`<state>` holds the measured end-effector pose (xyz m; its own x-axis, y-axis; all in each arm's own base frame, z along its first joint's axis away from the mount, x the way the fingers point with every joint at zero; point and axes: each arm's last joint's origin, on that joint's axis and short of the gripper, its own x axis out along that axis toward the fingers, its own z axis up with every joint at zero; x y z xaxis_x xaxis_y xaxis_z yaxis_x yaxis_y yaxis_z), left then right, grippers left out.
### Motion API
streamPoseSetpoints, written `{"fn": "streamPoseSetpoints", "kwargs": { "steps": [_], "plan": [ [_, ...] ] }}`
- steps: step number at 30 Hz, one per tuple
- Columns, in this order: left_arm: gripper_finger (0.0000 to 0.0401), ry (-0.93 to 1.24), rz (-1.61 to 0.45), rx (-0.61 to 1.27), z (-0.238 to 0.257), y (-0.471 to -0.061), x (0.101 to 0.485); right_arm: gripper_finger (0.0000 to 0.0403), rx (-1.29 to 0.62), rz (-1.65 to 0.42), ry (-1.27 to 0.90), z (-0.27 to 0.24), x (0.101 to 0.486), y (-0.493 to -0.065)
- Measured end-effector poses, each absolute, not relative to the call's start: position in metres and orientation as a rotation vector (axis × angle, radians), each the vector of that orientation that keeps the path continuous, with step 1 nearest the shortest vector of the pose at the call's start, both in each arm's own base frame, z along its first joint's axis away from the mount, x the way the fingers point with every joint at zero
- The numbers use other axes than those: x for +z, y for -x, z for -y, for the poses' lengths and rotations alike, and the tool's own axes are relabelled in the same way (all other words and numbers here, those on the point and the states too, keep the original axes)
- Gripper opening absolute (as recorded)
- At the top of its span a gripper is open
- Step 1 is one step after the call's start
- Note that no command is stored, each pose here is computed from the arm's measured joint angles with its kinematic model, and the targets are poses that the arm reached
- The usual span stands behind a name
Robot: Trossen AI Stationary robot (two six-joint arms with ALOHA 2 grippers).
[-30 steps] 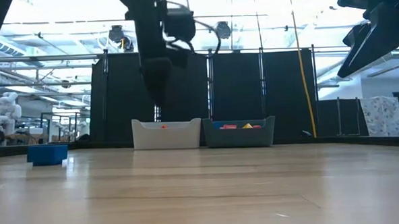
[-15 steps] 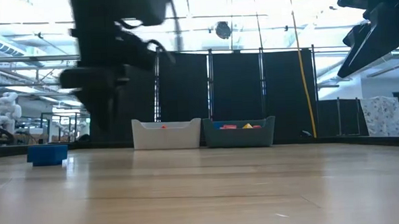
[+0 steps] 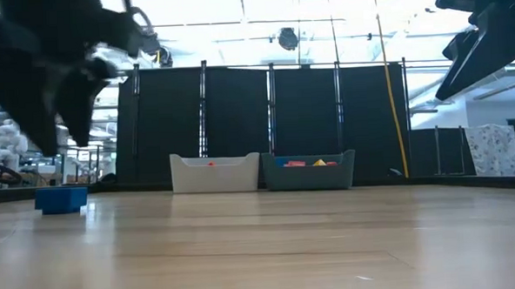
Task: Sort blocks by size
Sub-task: Put the blue cube 4 stud game piece into the white bin
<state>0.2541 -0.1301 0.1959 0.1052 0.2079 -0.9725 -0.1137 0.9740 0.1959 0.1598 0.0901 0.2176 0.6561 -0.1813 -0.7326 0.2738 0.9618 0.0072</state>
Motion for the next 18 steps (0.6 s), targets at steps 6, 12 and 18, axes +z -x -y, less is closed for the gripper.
{"fn": "streamPoseSetpoints", "kwargs": {
  "steps": [6, 12, 18],
  "plan": [
    [0.0255, -0.078, -1.445, 0.263, 0.120, -0.236, 0.171, 0.0192, -0.259, -0.816, -0.121, -0.090, 0.217, -0.160],
    [0.0255, -0.058, -1.407, 0.200, 0.113, -0.236, 0.157, 0.0192, -0.259, -0.816, -0.121, -0.090, 0.218, -0.160],
    [0.0255, -0.029, -1.409, 0.179, 0.107, -0.233, 0.144, 0.0192, -0.259, -0.816, -0.120, -0.090, 0.218, -0.160]
  ]
}}
